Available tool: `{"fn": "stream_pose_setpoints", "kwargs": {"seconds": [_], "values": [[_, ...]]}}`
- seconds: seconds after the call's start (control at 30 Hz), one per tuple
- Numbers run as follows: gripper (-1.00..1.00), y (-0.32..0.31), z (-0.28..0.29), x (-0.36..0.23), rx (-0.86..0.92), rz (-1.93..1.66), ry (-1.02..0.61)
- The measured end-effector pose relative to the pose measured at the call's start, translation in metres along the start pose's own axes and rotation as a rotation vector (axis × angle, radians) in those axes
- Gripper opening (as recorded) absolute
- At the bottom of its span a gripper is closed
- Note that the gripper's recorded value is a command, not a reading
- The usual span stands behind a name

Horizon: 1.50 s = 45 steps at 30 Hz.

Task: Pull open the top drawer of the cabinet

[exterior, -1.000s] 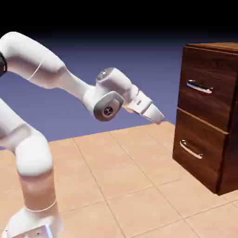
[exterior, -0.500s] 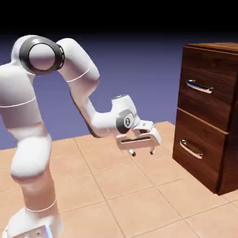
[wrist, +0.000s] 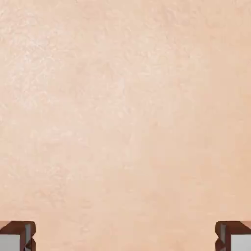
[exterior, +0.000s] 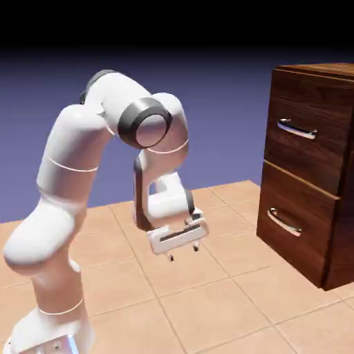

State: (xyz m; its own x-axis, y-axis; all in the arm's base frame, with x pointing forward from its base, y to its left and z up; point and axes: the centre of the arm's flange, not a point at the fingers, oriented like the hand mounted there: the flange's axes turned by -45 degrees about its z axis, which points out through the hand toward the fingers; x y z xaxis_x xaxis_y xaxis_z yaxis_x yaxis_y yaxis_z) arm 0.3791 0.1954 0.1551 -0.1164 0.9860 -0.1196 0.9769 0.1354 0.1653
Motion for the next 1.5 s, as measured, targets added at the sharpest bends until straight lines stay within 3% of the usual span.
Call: {"fn": "stream_pose_setpoints", "kwargs": {"seconds": [0.3,0.63,0.9,1.13,1.37,1.4,1.5], "values": [[0.00,0.018,-0.023,0.050,-0.205,-0.276,0.161],[0.00,0.093,-0.105,0.047,-0.649,-0.323,0.269],[0.00,0.171,-0.196,-0.037,-1.068,-0.138,0.200],[0.00,0.215,-0.271,-0.185,-1.387,0.173,-0.006],[0.00,0.263,-0.263,-0.195,-1.393,0.181,-0.013],[-1.00,0.264,-0.263,-0.195,-1.393,0.181,-0.013],[-1.00,0.255,-0.265,-0.194,-1.392,0.181,-0.013]]}}
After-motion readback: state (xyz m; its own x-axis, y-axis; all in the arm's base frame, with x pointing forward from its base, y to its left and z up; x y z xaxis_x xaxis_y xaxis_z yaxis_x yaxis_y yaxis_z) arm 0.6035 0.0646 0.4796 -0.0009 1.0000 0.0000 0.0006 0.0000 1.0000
